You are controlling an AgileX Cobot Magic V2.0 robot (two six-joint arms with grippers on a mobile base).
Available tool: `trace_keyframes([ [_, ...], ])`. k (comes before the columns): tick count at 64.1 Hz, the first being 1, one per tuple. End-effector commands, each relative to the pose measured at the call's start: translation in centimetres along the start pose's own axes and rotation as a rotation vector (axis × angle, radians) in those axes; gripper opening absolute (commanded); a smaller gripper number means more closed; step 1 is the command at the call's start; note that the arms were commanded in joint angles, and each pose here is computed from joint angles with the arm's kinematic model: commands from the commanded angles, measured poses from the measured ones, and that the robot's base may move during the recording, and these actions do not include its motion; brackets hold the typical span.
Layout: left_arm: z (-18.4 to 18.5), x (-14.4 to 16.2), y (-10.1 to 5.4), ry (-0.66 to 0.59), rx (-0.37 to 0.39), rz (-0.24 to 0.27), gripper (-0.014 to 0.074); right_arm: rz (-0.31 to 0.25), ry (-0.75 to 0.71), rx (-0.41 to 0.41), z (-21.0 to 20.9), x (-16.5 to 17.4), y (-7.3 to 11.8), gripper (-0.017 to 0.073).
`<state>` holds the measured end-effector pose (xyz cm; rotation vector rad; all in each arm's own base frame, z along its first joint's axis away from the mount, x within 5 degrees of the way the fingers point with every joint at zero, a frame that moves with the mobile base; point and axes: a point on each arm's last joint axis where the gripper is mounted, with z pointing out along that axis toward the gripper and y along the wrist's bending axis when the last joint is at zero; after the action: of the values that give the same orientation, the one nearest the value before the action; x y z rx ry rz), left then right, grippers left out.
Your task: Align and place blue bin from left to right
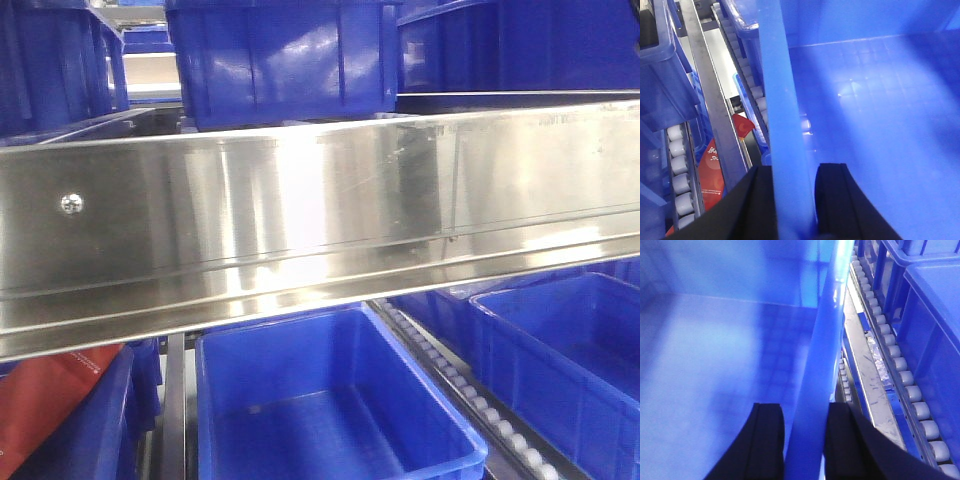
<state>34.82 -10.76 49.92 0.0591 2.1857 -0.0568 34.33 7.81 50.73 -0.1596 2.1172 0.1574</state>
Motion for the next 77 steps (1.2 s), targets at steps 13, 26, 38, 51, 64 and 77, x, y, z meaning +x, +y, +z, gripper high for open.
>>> trace_keyframes([
  [13,-1.8,-1.0,-0.1,-0.111,0.03,0.02,-0.001,-0.034,-0.141,-0.012,-1.8,-1.4,0.2,-0.0073],
  [26,-1.8,-1.0,-0.1,-0.111,0.03,0.02,-0.001,-0.034,-0.143,-0.012,-1.8,-1.4,0.2,-0.0073],
  [38,-1.8,-1.1,-0.1,-0.118,0.032,0.02,-0.001,-0.034,-0.141,-0.012,-1.7,-1.4,0.2,-0.0073],
  [51,-1.8,-1.0,-0.7,-0.113,0.098,-0.004,-0.001,-0.031,-0.127,-0.012,-1.6,-1.3,0.1,-0.0073],
  [64,-0.7,-0.1,-2.5,-0.01,0.203,-0.043,-0.001,-0.002,-0.142,0.043,-0.8,-1.5,-2.1,-0.0073],
  [77,1.2,0.7,-4.1,0.033,0.152,-0.036,-0.001,0.004,-0.199,0.078,1.8,-2.0,-3.7,-0.0073],
])
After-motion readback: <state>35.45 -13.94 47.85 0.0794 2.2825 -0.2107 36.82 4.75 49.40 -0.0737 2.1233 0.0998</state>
